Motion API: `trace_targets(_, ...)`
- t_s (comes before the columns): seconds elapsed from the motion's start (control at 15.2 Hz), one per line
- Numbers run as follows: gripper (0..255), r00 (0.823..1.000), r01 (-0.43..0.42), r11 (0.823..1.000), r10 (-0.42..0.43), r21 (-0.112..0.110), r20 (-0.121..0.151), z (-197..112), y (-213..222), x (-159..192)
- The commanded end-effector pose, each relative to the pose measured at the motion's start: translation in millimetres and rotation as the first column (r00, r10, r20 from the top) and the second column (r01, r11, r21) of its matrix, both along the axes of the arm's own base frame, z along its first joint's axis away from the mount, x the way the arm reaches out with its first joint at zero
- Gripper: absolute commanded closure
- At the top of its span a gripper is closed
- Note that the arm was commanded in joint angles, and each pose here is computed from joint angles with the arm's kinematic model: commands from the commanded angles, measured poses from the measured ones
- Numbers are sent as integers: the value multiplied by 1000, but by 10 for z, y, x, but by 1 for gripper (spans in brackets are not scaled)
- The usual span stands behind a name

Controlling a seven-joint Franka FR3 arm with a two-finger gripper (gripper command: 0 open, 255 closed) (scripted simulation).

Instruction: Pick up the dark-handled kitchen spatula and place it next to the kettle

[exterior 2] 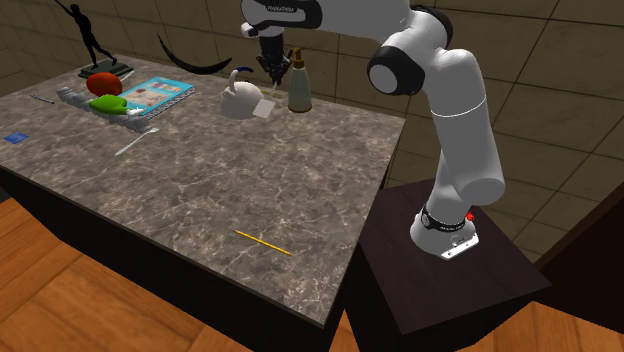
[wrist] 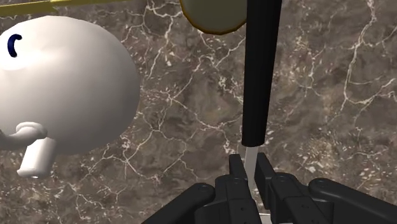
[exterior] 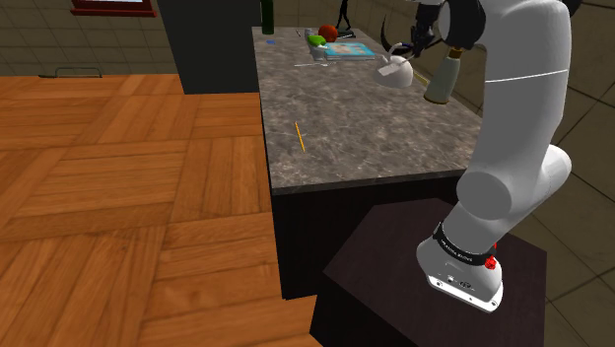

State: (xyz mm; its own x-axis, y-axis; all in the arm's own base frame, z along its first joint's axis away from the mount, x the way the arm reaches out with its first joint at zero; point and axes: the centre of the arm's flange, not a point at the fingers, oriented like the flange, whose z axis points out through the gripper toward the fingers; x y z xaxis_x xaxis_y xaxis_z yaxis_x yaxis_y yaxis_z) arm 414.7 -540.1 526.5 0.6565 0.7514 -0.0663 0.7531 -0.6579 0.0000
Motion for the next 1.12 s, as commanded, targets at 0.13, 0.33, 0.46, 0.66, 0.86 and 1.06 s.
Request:
trace_targets(0.13,255,1000,0,1000,0,0,0,-207,7,1)
trace_targets(0.33,255,1000,0,1000,0,0,0,-366,7,1)
trace_targets(0.46,255,1000,0,1000,0,0,0,-471,7,1)
trace_targets(0.66,255,1000,0,1000,0,0,0,-630,7,1)
trace_targets(0.86,255,1000,0,1000,0,0,0,-788,7,1)
trace_targets(1.06,255,1000,0,1000,0,0,0,-946,7,1)
